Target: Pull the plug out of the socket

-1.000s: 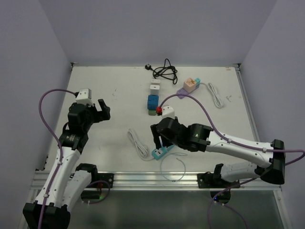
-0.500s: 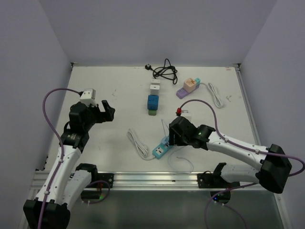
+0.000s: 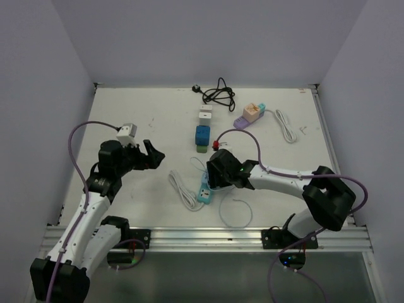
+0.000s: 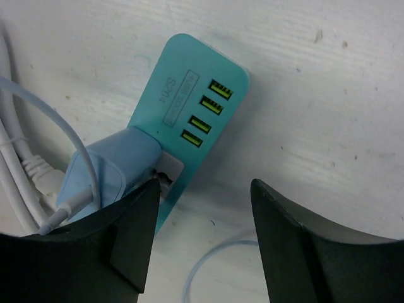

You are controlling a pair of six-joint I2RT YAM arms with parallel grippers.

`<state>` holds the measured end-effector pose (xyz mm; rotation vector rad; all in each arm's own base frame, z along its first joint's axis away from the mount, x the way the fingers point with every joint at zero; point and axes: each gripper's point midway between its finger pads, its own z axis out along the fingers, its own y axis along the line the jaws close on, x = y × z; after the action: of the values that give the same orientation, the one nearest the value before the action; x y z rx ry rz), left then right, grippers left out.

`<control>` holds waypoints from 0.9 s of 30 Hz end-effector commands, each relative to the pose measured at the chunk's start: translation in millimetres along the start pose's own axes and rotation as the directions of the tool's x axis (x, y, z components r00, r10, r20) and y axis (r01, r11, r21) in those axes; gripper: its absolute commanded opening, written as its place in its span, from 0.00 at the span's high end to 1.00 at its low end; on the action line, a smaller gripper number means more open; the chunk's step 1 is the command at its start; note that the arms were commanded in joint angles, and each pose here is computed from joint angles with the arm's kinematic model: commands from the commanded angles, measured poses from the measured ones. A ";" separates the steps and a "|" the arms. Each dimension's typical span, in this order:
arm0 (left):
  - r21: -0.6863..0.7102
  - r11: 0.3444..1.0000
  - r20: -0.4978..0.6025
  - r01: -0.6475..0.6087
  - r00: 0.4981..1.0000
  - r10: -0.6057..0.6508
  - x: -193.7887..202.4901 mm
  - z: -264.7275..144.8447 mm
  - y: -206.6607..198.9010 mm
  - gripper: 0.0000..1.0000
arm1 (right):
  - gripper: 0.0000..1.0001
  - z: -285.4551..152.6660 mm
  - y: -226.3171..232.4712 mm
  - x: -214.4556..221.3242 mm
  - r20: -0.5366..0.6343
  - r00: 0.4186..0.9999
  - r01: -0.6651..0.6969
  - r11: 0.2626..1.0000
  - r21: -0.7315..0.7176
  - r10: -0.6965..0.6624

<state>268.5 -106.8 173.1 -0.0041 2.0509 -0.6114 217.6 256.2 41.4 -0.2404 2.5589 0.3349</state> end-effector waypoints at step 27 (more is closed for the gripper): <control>0.081 0.988 -0.222 0.128 0.969 -0.107 101.1 34.9 -115.3 0.20 | 0.32 -31.6 2.9 -94.3 0.157 0.986 0.066 0.996 -0.053 -0.057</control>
<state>190.4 -238.0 95.0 0.0639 2.3669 -0.8061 275.2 266.1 88.6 -0.3264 2.4358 0.4198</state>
